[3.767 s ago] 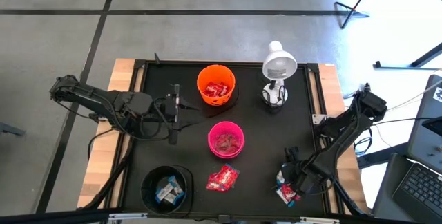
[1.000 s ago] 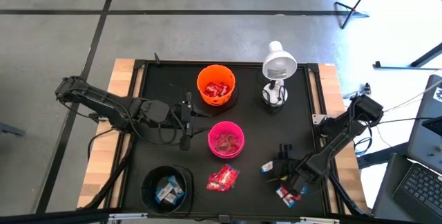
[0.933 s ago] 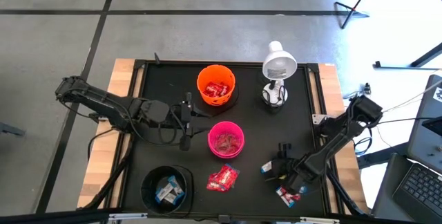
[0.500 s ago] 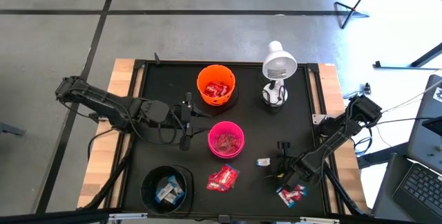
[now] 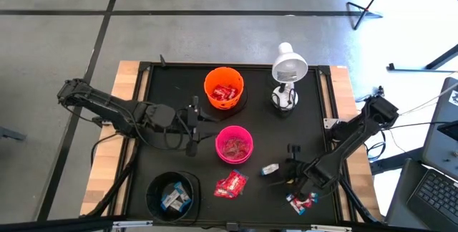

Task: Sort candy
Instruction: Put the white chocolate into the black bucket

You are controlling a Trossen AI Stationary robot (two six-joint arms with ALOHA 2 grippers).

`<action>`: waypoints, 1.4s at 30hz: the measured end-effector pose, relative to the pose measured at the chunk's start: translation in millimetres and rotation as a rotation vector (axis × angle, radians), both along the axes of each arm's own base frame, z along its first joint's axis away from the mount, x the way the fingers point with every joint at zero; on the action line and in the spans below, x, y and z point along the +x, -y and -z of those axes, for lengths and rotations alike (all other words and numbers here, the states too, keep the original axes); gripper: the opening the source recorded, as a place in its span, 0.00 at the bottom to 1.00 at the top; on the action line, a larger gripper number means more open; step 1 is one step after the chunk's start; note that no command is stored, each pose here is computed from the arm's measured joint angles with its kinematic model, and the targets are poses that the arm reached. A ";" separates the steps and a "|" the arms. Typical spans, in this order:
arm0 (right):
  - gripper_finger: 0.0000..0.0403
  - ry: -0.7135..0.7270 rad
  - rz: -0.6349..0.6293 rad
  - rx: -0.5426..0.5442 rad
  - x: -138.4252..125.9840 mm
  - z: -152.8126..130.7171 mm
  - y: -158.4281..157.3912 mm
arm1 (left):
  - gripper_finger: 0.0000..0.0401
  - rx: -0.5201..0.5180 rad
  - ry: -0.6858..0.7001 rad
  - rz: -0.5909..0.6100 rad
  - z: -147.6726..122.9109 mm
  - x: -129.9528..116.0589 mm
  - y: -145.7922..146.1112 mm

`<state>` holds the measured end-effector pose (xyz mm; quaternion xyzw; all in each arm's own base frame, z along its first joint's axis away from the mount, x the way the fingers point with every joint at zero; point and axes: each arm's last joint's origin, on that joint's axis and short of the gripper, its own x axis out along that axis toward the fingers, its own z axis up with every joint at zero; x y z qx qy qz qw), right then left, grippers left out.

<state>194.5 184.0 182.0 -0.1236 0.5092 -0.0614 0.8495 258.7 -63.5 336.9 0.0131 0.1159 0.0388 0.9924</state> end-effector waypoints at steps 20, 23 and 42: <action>0.00 0.583 0.110 -0.043 30.7 -82.3 22.2 | 0.47 0.152 0.093 0.156 19.5 34.7 34.2; 0.00 0.612 0.093 -0.057 40.0 -87.0 26.7 | 0.47 0.164 0.065 0.151 32.2 44.8 37.4; 0.00 0.665 0.046 0.052 64.8 -97.6 44.1 | 0.46 0.319 0.001 0.135 62.1 59.8 57.1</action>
